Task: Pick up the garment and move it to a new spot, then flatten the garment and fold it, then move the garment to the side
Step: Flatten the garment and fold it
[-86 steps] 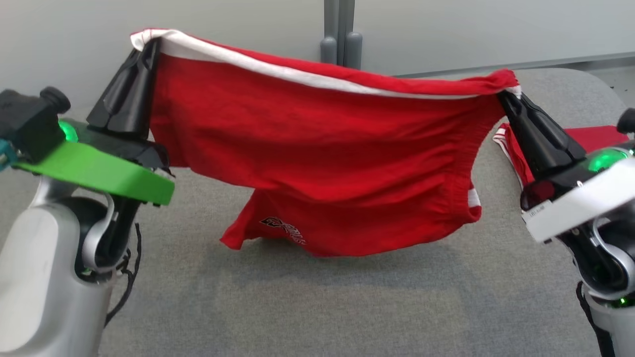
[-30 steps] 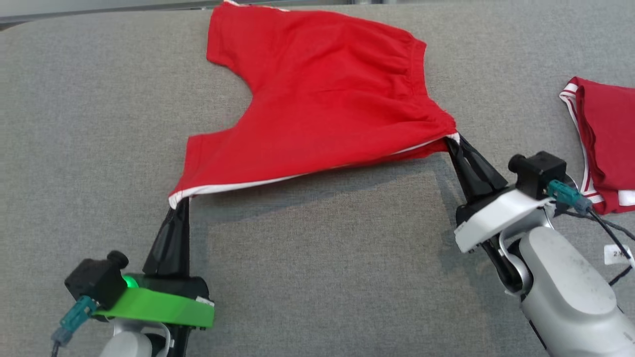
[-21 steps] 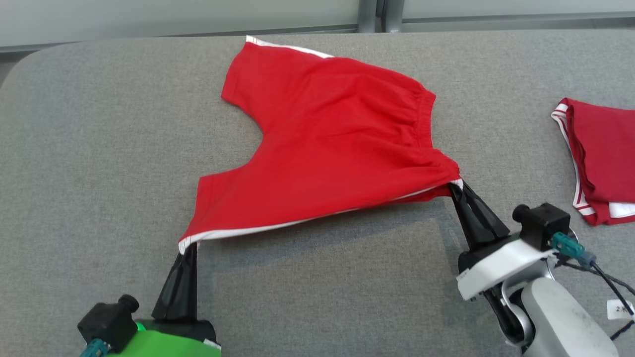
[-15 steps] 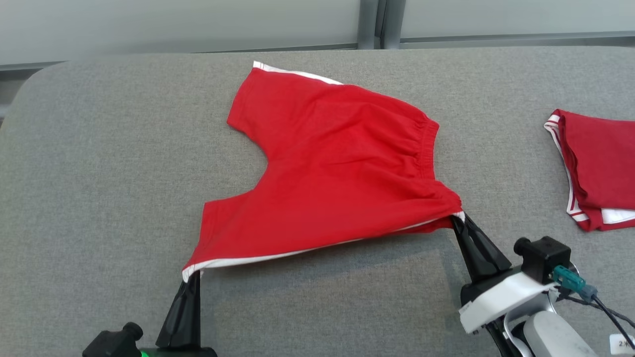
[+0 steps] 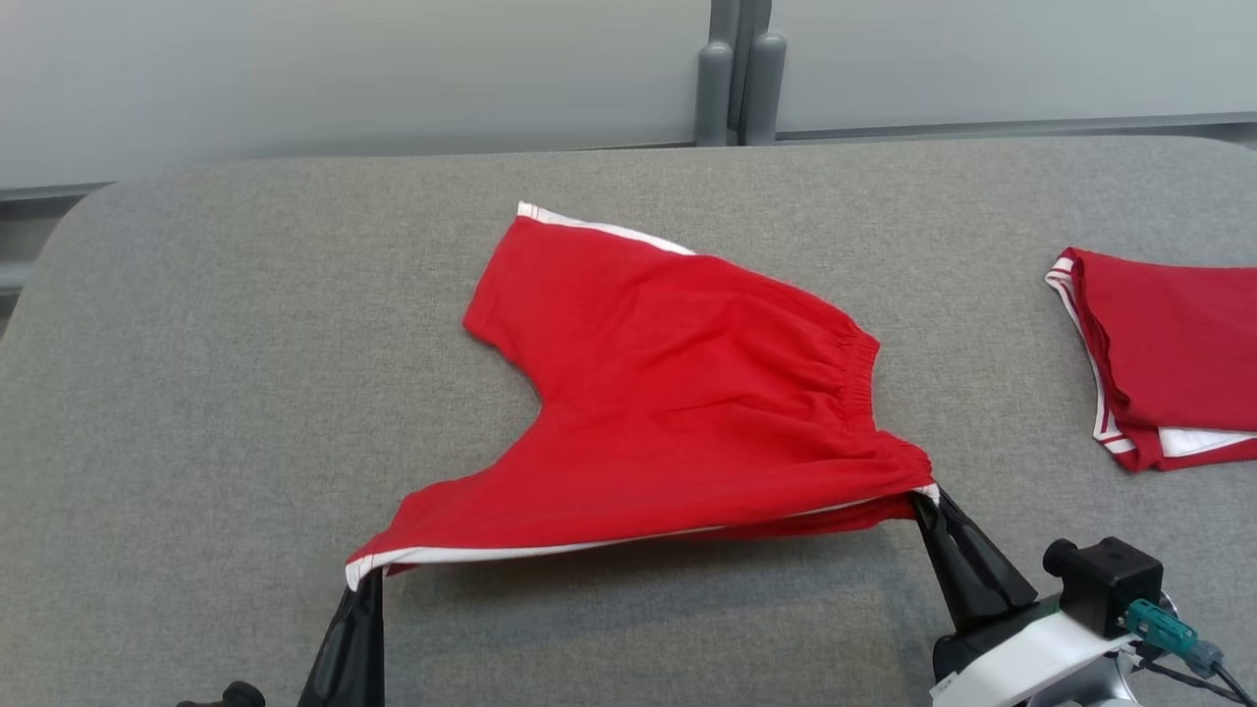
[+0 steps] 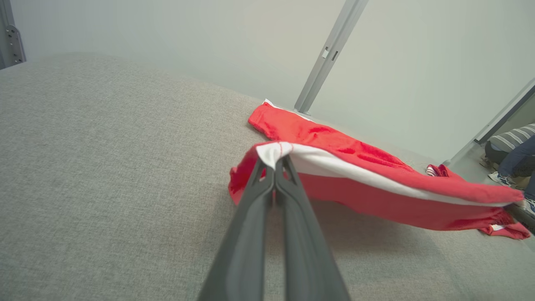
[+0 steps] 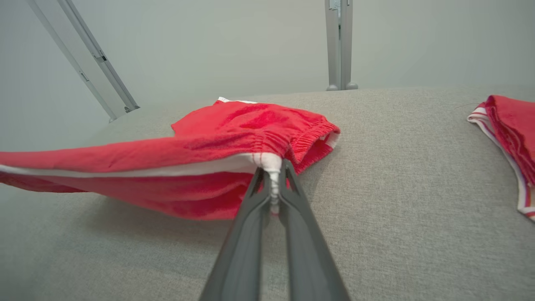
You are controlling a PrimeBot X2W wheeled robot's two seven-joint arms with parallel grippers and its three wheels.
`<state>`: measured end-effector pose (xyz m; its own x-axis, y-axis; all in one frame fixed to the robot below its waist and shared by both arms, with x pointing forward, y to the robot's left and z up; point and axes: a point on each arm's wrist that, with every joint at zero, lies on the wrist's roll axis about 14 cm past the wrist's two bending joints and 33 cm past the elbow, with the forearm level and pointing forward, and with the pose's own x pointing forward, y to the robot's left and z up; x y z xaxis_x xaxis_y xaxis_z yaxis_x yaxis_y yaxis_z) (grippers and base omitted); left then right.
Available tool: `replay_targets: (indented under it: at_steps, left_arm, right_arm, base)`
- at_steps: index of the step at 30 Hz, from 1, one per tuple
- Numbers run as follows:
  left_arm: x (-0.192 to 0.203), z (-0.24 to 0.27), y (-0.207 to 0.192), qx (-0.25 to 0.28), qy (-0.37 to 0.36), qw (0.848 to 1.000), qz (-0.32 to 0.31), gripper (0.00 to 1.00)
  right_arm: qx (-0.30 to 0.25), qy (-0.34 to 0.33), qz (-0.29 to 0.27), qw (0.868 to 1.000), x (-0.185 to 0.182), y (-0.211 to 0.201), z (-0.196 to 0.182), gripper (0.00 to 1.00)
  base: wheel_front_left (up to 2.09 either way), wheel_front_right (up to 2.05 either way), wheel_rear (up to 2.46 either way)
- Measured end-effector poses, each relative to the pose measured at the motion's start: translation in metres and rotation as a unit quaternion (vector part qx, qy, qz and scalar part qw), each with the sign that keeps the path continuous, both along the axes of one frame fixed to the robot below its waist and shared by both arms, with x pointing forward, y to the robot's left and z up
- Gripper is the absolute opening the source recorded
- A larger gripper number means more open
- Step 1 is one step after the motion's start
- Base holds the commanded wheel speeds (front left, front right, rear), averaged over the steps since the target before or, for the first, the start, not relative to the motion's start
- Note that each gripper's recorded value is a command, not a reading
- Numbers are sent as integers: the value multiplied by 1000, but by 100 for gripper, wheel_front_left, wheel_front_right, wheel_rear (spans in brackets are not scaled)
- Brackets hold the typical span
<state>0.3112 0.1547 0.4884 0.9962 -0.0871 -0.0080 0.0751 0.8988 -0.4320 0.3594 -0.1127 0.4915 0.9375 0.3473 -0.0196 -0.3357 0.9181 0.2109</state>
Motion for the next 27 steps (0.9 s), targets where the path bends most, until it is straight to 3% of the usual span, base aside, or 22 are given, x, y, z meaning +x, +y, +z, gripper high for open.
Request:
replay_targets:
  at_steps: [10,27]
  left_arm:
    - [-7,18,8,7,-23,1000,15,0]
    - [0,10,1,16,-8,1000,-16,0]
  right_arm:
    - [3,-20,-6,1000,-21,-4,24,0]
    - [9,38,4,999,-40,3,-1,0]
  base:
    - [0,0,0]
    - [0,0,0]
